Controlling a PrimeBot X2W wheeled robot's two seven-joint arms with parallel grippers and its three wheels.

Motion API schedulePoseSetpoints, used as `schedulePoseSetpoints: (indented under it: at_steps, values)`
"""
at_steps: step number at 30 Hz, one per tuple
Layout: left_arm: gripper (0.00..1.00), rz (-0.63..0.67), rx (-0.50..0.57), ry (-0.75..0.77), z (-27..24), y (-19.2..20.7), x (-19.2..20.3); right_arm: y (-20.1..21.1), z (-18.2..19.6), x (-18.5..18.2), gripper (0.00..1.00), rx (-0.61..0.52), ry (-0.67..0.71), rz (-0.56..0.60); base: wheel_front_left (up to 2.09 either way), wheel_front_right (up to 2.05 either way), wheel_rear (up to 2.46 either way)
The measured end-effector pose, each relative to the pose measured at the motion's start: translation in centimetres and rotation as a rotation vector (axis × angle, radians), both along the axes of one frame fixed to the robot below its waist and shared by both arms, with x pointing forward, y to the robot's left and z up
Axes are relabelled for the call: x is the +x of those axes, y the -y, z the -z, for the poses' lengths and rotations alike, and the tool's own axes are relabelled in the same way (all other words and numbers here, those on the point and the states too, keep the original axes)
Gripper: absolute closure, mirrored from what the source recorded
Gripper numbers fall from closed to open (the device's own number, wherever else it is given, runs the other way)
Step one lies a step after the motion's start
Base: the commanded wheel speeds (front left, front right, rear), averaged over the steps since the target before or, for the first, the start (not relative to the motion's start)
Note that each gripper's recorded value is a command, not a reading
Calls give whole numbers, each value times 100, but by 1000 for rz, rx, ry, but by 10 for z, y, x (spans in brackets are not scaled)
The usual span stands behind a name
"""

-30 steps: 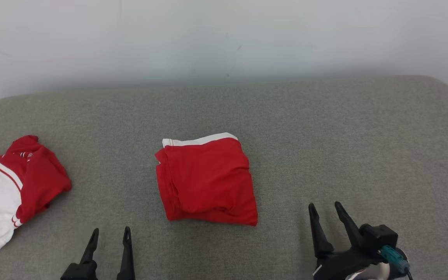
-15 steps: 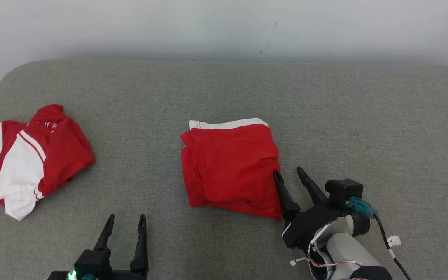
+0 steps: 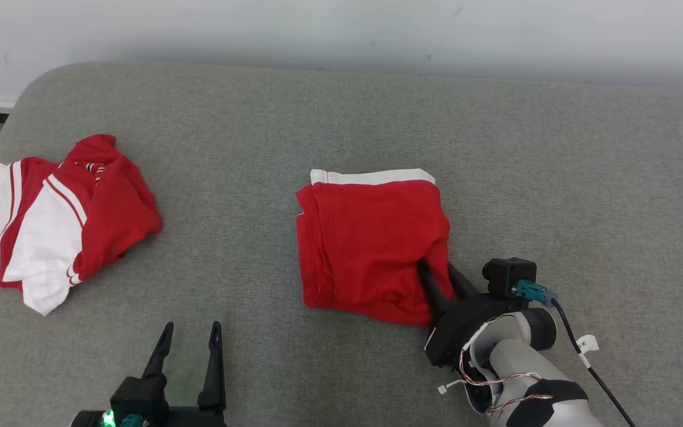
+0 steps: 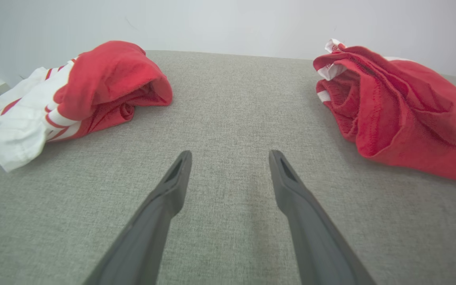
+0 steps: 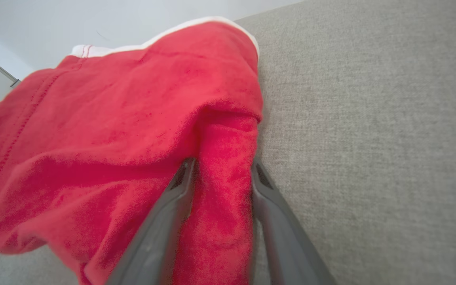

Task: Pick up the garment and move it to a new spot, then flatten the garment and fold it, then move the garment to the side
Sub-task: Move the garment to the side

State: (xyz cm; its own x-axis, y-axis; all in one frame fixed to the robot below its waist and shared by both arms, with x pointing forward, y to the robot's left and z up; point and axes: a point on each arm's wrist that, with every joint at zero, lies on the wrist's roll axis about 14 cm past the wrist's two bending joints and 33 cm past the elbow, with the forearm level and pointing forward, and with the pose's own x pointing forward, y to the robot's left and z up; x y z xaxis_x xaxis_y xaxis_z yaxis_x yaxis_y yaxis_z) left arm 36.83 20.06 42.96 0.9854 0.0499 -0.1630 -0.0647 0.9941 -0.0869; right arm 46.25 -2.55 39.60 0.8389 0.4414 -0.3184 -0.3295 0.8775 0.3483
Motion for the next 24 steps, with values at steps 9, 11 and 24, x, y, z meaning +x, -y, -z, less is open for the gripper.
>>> schedulePoseSetpoints:
  at_steps: [9, 11, 24]
  values:
    - [0, 69, 6, 34, -9, 20, 14, 34, -16, 9, 100, -14, 51, 96, 0, 0, 0]
    - [0, 91, 4, 40, -10, 27, 18, 47, -17, 5, 100, -21, 56, 126, 0, 0, 0]
    - [0, 319, -27, 70, -16, 103, 40, 125, -25, -29, 100, -57, 80, 313, 0, 0, 0]
